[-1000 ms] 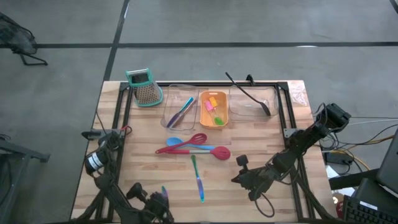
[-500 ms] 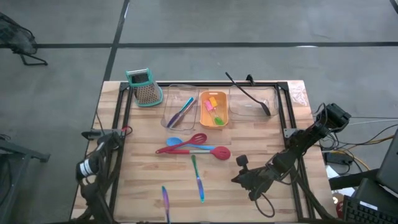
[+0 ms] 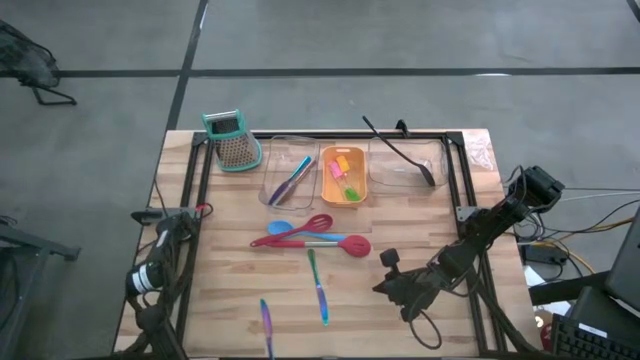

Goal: Pick & Place Kitchen Items
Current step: Put the left blue knife into the left transparent bin

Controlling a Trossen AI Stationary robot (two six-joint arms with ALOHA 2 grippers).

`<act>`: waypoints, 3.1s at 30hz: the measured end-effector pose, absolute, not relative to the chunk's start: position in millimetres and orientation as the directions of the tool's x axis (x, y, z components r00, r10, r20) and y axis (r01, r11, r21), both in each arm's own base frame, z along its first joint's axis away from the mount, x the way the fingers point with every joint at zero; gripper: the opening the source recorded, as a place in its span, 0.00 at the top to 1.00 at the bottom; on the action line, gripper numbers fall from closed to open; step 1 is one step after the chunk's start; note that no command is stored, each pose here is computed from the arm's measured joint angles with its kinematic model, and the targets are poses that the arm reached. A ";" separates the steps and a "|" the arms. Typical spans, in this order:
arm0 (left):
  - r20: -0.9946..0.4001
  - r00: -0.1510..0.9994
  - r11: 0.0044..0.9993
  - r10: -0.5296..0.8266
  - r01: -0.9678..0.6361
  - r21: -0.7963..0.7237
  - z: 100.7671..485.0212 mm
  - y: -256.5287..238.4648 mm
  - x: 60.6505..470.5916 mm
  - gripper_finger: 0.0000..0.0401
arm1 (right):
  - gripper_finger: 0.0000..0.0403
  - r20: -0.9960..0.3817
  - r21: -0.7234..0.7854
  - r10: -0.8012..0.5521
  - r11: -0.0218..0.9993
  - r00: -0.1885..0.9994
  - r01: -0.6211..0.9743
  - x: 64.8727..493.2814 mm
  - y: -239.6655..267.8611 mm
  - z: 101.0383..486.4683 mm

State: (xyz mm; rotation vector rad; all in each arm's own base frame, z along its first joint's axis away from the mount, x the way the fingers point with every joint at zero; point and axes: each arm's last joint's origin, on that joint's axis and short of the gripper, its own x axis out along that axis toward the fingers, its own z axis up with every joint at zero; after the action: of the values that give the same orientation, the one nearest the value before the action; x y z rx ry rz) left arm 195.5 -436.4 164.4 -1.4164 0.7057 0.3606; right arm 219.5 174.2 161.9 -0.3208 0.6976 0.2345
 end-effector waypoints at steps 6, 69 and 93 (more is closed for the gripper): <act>-0.676 0.722 0.168 -0.147 -0.656 -0.736 152.7 -425.7 203.8 0.55 | 0.98 -0.660 -0.207 0.105 0.926 0.744 -0.315 219.3 174.2 161.7; -0.515 0.855 0.552 0.064 -0.460 -0.695 146.2 -407.6 253.8 0.55 | 0.98 -0.651 -0.198 0.112 0.930 0.751 -0.310 219.9 174.9 162.5; -0.737 0.655 0.792 -0.166 -0.357 -0.495 190.7 -400.9 281.9 0.63 | 0.98 -0.641 -0.187 0.128 0.930 0.756 -0.315 220.5 176.2 163.6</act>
State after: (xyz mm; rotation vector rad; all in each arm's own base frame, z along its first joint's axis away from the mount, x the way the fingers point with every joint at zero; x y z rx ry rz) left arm 281.9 -400.9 190.7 -0.6679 0.8661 0.1181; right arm 220.5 176.2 163.6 -0.2935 0.6722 0.2453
